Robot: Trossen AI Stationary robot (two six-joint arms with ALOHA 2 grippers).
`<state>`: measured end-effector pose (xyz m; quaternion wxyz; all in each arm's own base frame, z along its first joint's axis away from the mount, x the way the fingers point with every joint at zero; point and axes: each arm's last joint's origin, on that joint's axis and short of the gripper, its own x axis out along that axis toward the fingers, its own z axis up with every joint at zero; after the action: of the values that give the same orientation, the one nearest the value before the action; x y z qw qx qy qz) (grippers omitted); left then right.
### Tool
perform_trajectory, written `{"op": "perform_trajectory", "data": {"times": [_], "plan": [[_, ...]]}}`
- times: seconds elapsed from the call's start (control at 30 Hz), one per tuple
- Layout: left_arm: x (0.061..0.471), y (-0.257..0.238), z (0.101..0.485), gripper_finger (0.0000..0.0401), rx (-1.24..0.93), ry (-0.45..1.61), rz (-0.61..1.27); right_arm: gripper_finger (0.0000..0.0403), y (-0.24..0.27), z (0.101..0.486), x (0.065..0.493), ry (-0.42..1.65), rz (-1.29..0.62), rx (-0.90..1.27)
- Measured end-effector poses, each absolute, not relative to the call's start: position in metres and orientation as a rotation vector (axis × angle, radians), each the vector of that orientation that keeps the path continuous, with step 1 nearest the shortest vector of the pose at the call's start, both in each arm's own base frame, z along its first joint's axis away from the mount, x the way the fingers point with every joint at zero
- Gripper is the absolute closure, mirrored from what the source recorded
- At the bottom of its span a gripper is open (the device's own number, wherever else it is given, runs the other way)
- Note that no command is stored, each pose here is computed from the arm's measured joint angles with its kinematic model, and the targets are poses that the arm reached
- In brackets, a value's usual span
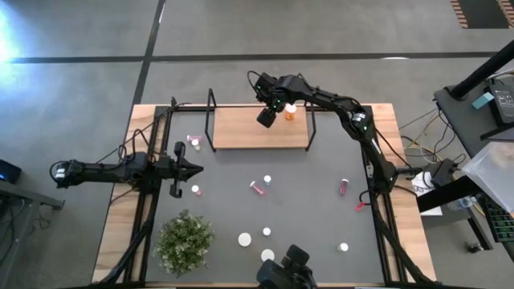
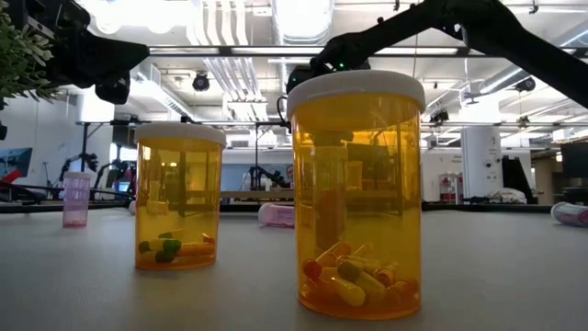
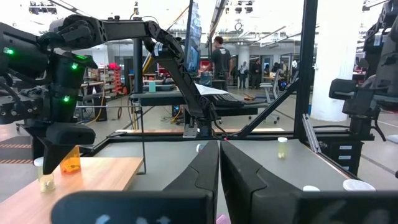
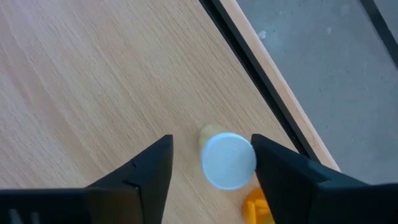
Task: Pick and place medicine bottles onto shelf by color
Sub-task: Put the middle left yellow pill bottle on the shelf, then put the middle left pink pill bottle on the shelf
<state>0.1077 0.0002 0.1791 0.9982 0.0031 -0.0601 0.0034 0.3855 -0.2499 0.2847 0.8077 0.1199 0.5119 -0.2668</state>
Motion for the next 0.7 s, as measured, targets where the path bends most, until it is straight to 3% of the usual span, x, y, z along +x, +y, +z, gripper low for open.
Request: {"op": "perform_trajectory", "data": {"times": [0.33,0.7], "plan": [[0.108,0.0,0.179,0.0401,0.006,-0.12,0.007,0.0178,-0.251,0.305,0.386,1.044,-0.602,0.216],[0.108,0.0,0.179,0.0401,0.006,-0.12,0.007,0.0179,-0.241,0.358,0.374,0.956,-0.612,0.196]]}}
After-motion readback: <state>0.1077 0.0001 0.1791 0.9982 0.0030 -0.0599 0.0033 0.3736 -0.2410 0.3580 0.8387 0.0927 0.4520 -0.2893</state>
